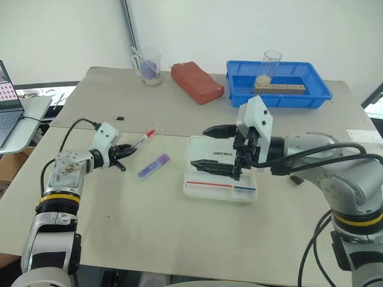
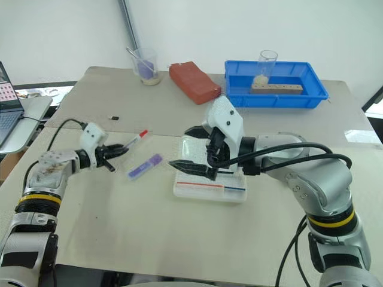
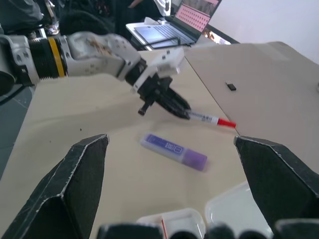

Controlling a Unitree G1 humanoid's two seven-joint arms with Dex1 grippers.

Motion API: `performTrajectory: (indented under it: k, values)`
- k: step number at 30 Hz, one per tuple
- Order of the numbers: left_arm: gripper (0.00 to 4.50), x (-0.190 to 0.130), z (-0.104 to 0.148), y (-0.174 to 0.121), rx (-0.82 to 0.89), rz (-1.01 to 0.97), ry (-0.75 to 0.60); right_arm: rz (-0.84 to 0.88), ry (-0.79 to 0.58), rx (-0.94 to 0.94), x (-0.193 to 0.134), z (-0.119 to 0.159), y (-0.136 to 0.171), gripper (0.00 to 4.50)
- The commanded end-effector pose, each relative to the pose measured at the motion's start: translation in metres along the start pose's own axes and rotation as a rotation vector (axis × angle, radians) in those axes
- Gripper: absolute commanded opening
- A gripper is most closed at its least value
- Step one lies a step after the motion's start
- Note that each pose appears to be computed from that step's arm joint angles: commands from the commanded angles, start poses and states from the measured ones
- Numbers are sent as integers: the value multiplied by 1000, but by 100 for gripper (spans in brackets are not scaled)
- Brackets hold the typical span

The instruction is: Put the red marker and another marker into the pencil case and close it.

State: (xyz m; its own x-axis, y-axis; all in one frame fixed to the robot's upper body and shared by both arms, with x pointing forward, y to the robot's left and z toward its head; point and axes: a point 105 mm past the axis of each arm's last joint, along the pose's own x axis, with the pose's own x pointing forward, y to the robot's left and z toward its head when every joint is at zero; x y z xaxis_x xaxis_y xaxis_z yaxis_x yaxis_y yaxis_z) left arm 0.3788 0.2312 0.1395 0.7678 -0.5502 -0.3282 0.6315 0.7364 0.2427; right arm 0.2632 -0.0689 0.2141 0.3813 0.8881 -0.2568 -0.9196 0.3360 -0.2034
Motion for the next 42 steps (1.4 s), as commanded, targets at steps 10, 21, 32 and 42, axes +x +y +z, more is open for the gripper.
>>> performTrajectory:
  k: [10, 21, 32, 42]
  values:
    - [17, 28, 119, -142, 406, -525, -255, -89, 204, 6, -65, -45, 2, 445]
    - [17, 74, 58, -195, 565, -736, -147, -184, 207, 62, -66, -58, 11, 445]
    - [297, 74, 60, -195, 507, -718, -170, -187, 180, 71, -58, -55, 11, 445]
    - [448, 46, 82, -122, 339, -375, -208, -94, 119, 24, -34, -37, 3, 445]
